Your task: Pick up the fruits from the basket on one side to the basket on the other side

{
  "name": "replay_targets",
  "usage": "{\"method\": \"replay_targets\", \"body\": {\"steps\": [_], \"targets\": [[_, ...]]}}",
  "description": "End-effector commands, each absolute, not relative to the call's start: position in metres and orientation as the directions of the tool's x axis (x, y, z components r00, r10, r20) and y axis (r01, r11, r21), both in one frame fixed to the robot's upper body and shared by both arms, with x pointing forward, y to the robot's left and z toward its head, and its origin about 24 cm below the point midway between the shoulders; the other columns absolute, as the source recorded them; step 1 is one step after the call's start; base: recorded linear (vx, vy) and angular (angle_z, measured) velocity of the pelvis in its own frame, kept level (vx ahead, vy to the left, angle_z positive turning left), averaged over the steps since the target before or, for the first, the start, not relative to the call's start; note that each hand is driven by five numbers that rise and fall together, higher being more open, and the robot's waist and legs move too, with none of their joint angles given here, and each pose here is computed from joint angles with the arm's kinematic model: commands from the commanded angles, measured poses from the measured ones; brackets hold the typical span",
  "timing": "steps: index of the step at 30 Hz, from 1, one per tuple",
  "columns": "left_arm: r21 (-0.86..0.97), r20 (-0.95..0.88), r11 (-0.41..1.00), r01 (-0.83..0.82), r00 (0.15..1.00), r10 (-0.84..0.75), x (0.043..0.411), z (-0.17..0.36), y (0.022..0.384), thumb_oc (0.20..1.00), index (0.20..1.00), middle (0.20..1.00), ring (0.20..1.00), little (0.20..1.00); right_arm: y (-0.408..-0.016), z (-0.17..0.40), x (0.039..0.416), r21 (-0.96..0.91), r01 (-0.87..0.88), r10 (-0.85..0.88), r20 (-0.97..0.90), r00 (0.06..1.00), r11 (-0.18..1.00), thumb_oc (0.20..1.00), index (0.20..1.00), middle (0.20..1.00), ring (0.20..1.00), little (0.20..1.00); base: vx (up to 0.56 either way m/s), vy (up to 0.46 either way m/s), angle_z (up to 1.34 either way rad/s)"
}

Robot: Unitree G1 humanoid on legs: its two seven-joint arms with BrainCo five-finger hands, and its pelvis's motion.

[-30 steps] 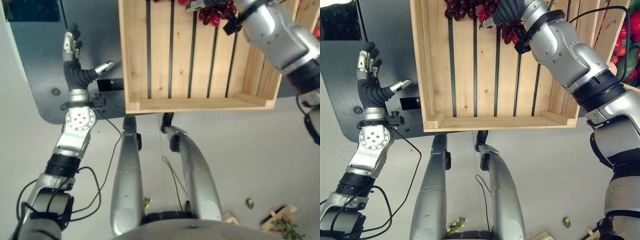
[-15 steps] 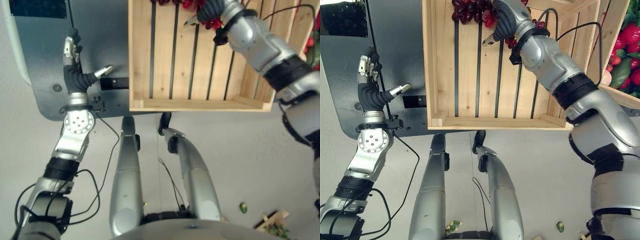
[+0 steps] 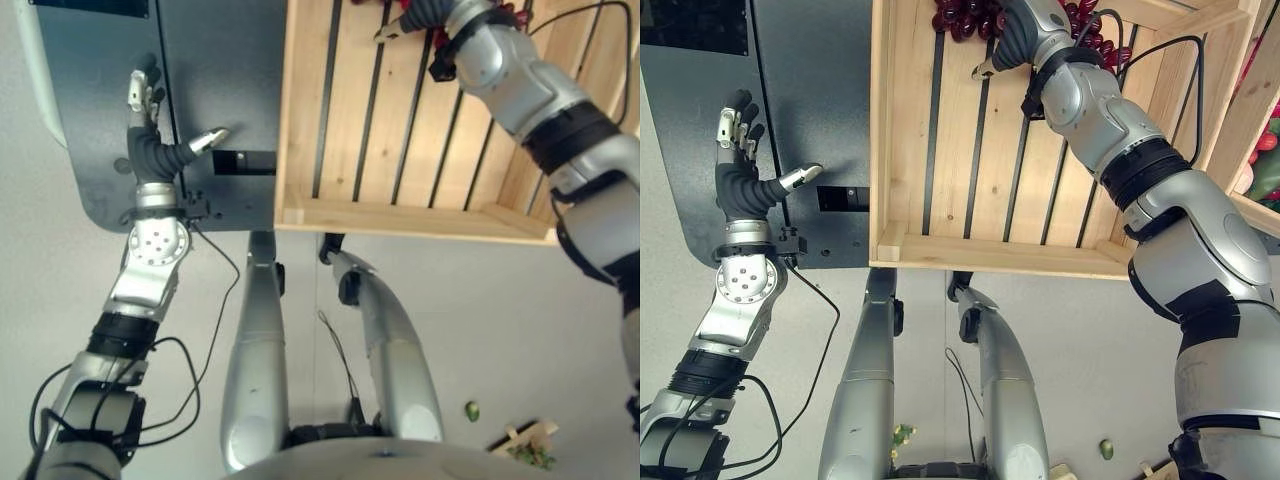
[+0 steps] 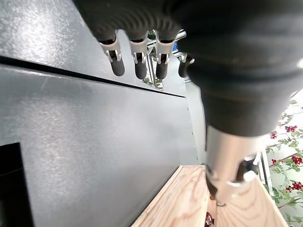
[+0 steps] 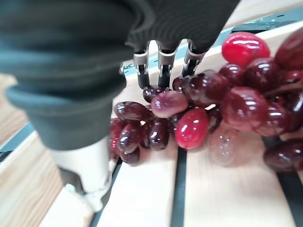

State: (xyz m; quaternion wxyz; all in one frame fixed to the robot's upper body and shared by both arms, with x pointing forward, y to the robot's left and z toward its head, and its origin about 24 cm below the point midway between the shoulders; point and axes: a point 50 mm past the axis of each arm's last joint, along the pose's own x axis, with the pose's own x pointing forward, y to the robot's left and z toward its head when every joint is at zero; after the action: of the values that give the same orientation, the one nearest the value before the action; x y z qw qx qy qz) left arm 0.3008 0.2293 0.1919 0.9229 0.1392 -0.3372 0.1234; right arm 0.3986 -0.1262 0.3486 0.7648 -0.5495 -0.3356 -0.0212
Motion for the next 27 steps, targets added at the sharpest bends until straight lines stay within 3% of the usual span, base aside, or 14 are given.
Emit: {"method": "replay_targets", "body": {"steps": [1,4,5,6,7,27], "targets": [[0.156,0.74,0.937,-0.312,0.665,0.098,0.295,0.212,0.221,1.0,1.0,1.0,1.0,1.0,-0.129,0.36,0.397,-0.807,0.425,0.317,0.562,0.764,0.41,1.0,1.0,1.0,1.0,1.0,0.0,0.0,0.0],[0.154,0.743,0.936,-0.316,0.662,0.102,0.295,0.213,0.222,1.0,1.0,1.0,1.0,1.0,-0.125,0.358,0.398,-0.811,0.417,0.323,0.557,0.765,0.411,1.0,1.0,1.0,1.0,1.0,0.0,0.0,0.0],[0.152,0.745,0.936,-0.316,0.659,0.102,0.295,0.214,0.222,1.0,1.0,1.0,1.0,1.0,-0.124,0.359,0.398,-0.812,0.415,0.323,0.555,0.766,0.41,0.586,0.586,0.586,0.586,0.586,0.0,0.0,0.0],[0.149,0.749,0.937,-0.316,0.655,0.102,0.295,0.215,0.221,1.0,1.0,1.0,1.0,1.0,-0.125,0.358,0.399,-0.813,0.415,0.316,0.553,0.771,0.41,0.586,0.586,0.586,0.586,0.586,0.0,0.0,0.0],[0.15,0.749,0.938,-0.312,0.655,0.098,0.295,0.215,0.221,1.0,1.0,1.0,1.0,1.0,-0.125,0.356,0.4,-0.816,0.41,0.315,0.547,0.776,0.407,0.2,0.2,0.2,0.2,0.2,0.0,0.0,0.0],[0.148,0.752,0.936,-0.321,0.65,0.104,0.294,0.215,0.224,1.0,1.0,1.0,1.0,1.0,-0.099,0.346,0.396,-0.835,0.334,0.415,0.516,0.75,0.437,0.2,0.2,0.2,0.2,0.2,0.0,0.0,0.0]]}}
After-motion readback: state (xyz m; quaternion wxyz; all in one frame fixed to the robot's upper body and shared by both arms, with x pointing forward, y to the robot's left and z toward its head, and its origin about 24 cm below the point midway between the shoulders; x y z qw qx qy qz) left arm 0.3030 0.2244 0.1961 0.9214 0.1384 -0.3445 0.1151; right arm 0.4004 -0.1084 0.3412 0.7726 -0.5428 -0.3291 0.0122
